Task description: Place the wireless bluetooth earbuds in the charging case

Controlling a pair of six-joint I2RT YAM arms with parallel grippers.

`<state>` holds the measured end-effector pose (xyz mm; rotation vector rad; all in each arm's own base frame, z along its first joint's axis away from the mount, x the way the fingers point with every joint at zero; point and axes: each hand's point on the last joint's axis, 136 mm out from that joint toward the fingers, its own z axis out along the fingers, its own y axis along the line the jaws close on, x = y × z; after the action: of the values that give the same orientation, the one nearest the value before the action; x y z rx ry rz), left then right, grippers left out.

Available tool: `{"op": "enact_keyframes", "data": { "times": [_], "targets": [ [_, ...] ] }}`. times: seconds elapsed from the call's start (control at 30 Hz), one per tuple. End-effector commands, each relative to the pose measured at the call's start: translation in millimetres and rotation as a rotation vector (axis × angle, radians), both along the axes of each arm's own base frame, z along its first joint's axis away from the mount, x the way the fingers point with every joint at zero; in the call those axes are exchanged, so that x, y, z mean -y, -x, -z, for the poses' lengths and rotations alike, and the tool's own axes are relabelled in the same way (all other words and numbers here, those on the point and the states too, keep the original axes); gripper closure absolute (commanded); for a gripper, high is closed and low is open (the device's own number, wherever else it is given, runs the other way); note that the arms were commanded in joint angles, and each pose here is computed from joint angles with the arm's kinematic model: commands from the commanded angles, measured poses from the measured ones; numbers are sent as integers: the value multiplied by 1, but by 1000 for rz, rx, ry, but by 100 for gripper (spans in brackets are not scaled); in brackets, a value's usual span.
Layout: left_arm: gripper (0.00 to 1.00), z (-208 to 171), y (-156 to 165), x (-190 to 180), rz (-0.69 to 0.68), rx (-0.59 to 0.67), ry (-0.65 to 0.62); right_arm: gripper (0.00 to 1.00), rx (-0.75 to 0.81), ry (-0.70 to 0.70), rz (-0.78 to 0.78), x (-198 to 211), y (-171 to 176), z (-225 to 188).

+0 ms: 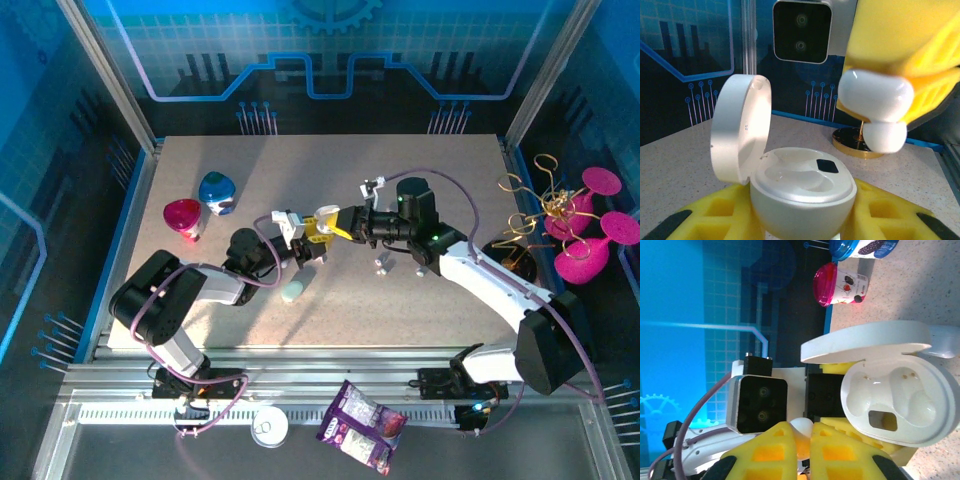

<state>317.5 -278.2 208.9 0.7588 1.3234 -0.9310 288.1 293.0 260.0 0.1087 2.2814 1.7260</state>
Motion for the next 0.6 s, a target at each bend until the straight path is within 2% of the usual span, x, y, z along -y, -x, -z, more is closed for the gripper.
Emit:
{"op": "enact_keyframes", "data": {
  "times": [0.0, 0.57],
  "targets": [
    [67, -15, -3, 2, -18, 69, 18, 92, 17, 38, 0, -4, -3, 3],
    [67, -9, 0, 2, -14, 69, 1, 91, 75, 94, 31, -10, -15, 7]
  ]
}}
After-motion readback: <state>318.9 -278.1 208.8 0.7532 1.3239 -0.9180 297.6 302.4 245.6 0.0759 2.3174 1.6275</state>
